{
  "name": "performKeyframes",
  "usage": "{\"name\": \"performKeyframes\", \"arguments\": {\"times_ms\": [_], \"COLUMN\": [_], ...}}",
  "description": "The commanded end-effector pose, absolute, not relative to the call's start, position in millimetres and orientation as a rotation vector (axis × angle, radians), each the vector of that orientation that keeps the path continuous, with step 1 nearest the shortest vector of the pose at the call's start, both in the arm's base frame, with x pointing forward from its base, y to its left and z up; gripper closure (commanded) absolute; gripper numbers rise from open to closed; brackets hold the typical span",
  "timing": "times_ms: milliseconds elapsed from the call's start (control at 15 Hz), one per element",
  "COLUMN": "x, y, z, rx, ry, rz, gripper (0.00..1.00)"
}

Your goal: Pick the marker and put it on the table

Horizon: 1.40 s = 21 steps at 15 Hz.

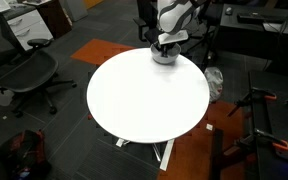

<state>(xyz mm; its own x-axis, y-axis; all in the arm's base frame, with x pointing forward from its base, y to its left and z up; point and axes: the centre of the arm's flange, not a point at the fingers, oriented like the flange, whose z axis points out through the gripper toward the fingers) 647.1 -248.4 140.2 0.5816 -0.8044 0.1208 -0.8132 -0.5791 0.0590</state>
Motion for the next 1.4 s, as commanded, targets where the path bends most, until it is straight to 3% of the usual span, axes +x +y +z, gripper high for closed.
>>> {"name": "performKeyframes", "arguments": {"times_ms": [0,800,1333], "x": [648.9,628.0,606.1], "y": [-234.3,-158.2,-77.1], "z": [169.5,303.6,320.8], "rx": [2.7,2.71,2.837], "ry": [-1.341,-1.068,-0.83], "rz": [0.2,0.544,0.582], "gripper": [0.95,0.95,0.95]}}
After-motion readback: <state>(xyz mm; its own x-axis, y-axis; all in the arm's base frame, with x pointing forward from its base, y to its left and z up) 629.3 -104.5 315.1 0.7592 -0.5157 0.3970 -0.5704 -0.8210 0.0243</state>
